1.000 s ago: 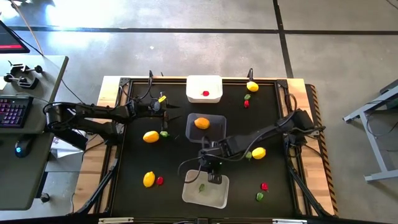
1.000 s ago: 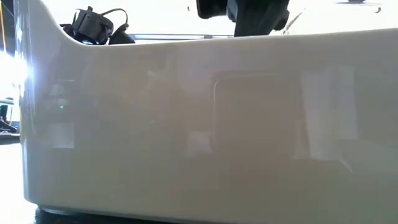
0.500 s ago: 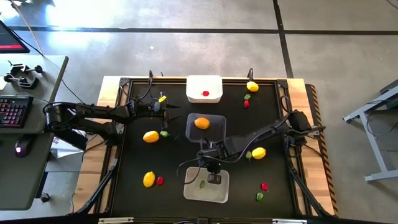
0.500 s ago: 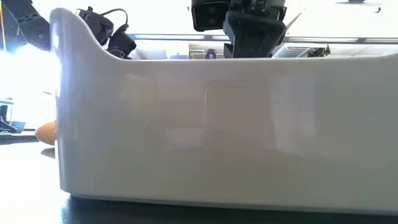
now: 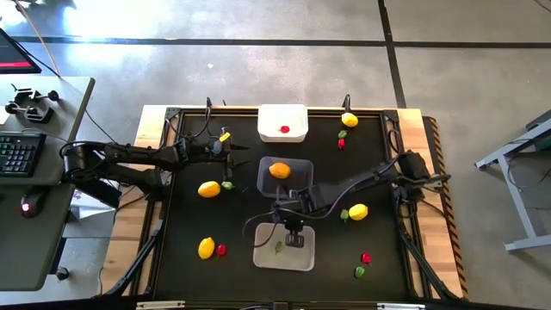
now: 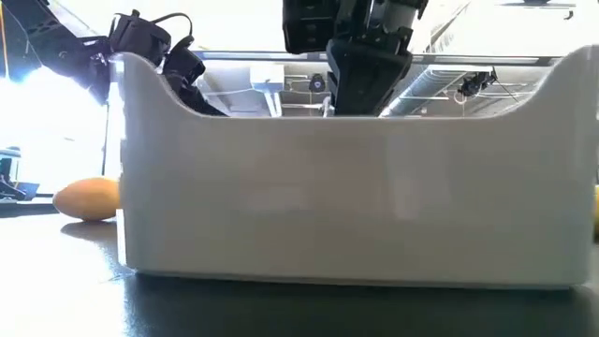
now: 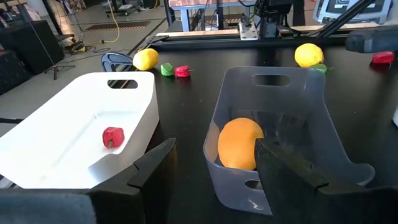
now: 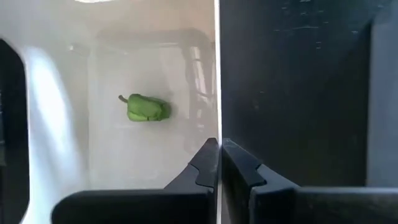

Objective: Sort produce into baskets
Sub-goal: Adjust the gray bin

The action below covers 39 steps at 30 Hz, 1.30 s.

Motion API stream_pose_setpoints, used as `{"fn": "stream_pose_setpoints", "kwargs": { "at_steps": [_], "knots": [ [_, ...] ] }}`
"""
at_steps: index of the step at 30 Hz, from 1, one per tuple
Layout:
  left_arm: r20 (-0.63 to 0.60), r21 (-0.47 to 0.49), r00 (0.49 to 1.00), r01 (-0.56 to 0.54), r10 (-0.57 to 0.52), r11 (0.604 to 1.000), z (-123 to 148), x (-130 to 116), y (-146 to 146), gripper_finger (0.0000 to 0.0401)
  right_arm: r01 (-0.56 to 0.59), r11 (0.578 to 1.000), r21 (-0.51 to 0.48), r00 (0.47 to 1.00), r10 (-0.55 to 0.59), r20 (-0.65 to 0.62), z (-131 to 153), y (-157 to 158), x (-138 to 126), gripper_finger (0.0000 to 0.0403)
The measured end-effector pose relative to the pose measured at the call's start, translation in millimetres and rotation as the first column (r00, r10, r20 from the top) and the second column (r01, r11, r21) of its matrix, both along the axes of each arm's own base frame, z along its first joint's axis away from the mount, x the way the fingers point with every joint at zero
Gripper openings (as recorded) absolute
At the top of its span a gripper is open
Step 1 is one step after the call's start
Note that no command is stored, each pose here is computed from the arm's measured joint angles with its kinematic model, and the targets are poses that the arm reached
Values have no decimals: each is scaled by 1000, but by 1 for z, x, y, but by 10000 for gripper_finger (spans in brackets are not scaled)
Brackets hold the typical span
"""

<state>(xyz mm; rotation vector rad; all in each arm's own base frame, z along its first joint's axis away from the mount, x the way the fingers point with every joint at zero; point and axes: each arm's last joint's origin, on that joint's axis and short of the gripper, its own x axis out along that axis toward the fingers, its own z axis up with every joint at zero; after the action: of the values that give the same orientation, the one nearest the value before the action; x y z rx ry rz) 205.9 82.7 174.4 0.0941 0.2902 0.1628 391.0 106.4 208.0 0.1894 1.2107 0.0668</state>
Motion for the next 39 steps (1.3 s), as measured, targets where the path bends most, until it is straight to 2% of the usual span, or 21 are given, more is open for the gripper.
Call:
{"fn": "stream_pose_setpoints", "kwargs": {
  "at_steps": [12,34,39],
  "knots": [
    [-1,0,1000,0,0,1000,0,0,0,200,-32,998,-60,999,32,8,0,-22,4,4],
    [-2,0,1000,1,-1,1000,0,0,0,200,-60,993,-98,998,60,-1,-1,-26,4,5],
    [-2,0,1000,0,0,1000,0,0,0,200,-62,993,-102,998,61,-9,-3,-26,4,30]
  ]
}}
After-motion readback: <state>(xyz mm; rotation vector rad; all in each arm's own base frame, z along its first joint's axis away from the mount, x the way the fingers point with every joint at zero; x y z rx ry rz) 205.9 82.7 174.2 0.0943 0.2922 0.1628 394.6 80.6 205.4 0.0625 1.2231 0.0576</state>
